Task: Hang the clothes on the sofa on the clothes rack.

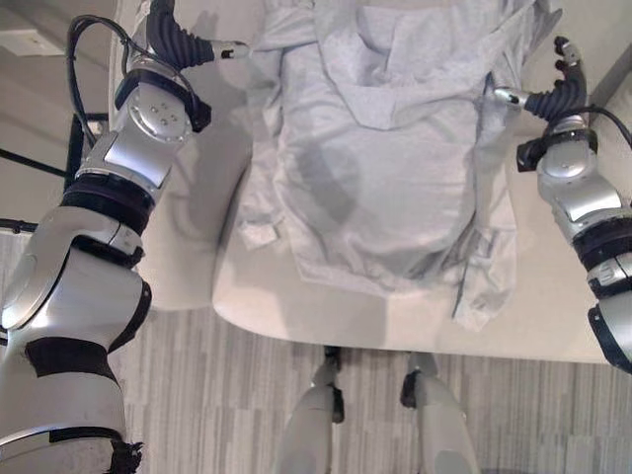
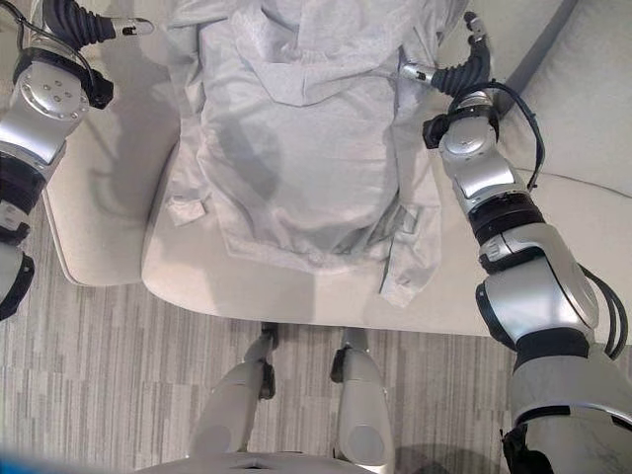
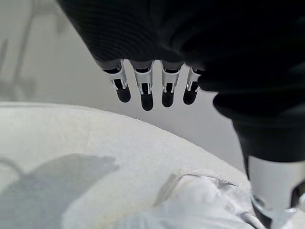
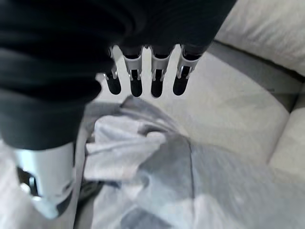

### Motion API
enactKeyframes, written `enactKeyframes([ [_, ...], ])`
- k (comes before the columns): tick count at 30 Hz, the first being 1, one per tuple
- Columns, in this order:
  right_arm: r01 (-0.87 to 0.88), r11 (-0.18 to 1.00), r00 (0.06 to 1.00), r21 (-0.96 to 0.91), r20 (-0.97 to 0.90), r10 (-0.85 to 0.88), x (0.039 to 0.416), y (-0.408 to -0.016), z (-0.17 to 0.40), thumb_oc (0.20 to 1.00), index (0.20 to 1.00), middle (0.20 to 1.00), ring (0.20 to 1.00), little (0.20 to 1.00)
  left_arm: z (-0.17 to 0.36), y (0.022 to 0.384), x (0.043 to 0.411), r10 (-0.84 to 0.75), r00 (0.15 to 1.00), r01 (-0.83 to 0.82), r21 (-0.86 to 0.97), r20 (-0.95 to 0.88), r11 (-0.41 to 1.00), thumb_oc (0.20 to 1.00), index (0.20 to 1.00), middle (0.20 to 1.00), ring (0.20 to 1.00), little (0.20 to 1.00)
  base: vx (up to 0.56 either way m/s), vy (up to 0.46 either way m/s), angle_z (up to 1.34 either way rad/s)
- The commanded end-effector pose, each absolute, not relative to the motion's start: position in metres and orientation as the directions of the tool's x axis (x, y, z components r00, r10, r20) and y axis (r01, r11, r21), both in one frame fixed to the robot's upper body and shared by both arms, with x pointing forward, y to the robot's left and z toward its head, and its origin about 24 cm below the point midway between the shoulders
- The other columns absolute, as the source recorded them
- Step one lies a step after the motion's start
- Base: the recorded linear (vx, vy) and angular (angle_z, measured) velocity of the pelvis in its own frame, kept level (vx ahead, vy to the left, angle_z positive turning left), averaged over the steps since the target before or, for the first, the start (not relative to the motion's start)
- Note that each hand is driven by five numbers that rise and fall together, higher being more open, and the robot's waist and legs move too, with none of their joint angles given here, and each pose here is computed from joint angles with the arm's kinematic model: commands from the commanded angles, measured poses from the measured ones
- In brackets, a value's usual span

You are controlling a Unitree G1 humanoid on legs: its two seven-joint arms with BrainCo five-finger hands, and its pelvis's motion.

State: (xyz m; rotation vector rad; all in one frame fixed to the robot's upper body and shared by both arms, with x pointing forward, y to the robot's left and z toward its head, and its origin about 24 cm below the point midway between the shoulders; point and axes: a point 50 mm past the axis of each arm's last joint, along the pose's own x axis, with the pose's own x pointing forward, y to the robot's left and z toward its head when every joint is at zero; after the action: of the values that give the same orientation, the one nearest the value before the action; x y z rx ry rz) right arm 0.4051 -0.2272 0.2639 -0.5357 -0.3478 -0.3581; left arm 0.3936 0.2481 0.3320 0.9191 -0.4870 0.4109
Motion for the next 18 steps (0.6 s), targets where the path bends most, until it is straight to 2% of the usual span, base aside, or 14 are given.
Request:
enactKeyframes([
  [1,0.427,0.817,0.852,-0.387,0.475,-0.22,0.402,-0.231,0.293,1.0,1.0,1.0,1.0,1.0,0.365,0.261,0.382,0.152,0.76,-0.613,0.618,0.632,0.493,1.0,1.0,1.0,1.0,1.0,-0.01,0.004,0.07],
  [7,0.35,0.825,0.892,-0.443,0.428,-0.149,0.407,-0.215,0.276,1.0,1.0,1.0,1.0,1.0,0.363,0.257,0.385,0.133,0.778,-0.591,0.644,0.614,0.486,1.0,1.0,1.0,1.0,1.0,0.0,0.002,0.03],
  [18,0.302,0.848,0.898,-0.436,0.429,-0.098,0.41,-0.194,0.276,1.0,1.0,1.0,1.0,1.0,0.352,0.246,0.394,0.11,0.816,-0.542,0.683,0.568,0.489,1.0,1.0,1.0,1.0,1.0,0.0,0.0,0.0],
])
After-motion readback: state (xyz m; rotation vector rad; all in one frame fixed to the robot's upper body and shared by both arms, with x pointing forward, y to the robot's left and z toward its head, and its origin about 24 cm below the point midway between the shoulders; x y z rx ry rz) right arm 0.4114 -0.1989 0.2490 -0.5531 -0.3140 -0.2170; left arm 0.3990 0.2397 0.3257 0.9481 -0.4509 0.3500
